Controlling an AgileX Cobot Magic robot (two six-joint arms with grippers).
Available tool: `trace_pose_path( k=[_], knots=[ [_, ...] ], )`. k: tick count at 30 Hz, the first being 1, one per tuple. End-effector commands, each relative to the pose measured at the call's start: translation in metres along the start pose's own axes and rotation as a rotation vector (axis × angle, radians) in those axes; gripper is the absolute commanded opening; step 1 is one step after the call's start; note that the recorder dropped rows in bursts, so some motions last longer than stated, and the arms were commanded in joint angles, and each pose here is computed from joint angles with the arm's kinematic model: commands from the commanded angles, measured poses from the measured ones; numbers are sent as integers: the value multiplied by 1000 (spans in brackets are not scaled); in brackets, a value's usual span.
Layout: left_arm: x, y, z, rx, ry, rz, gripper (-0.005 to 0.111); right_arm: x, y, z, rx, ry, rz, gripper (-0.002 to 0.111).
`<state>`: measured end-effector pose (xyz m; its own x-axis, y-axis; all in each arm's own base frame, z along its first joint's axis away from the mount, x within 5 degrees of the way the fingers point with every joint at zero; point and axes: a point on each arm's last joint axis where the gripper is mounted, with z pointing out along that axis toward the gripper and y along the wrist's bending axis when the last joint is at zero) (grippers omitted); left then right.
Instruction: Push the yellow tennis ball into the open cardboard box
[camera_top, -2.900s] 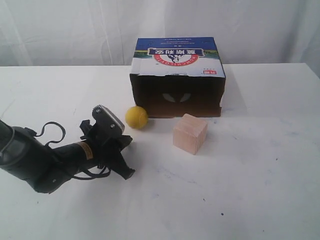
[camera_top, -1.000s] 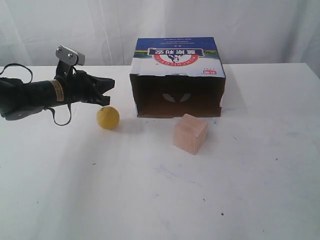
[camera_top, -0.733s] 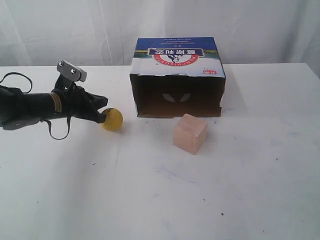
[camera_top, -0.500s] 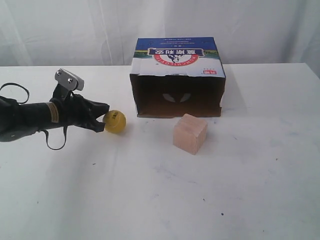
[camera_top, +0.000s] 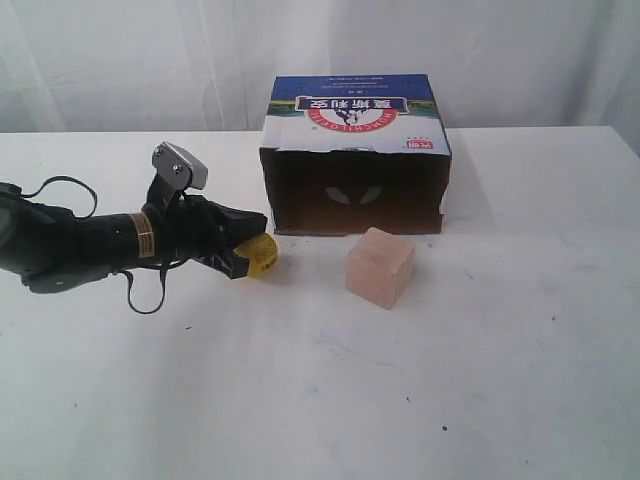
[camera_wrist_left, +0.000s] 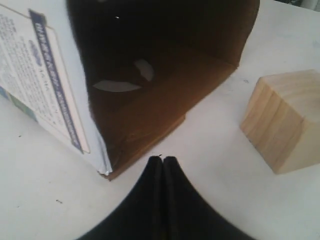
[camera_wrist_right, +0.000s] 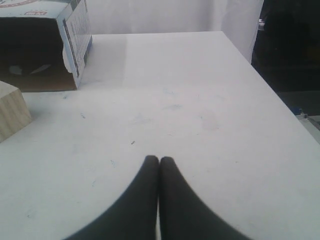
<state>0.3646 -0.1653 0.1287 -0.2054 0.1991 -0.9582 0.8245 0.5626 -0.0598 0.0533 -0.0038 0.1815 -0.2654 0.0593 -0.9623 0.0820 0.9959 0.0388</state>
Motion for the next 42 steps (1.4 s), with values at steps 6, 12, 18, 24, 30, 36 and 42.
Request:
trace_pose_path(
  k=[6, 12, 18, 24, 30, 36, 42],
  knots=[
    [-2, -17, 12, -17, -18, 21, 0, 0, 0, 0, 7, -10, 3, 0],
    [-15, -16, 19, -29, -61, 54, 0, 0, 0, 0, 7, -10, 3, 0],
    [-45, -7, 16, -43, -218, 39, 0, 0, 0, 0, 7, -10, 3, 0],
    [-10, -1, 7, -148, 88, 15, 0, 0, 0, 0, 7, -10, 3, 0],
    [26, 1, 14, -139, 180, 49, 0, 0, 0, 0, 7, -10, 3, 0],
    [33, -9, 22, -64, 94, -48, 0, 0, 0, 0, 7, -10, 3, 0],
    [35, -24, 34, -29, 62, -78, 0, 0, 0, 0, 7, -10, 3, 0]
  ],
)
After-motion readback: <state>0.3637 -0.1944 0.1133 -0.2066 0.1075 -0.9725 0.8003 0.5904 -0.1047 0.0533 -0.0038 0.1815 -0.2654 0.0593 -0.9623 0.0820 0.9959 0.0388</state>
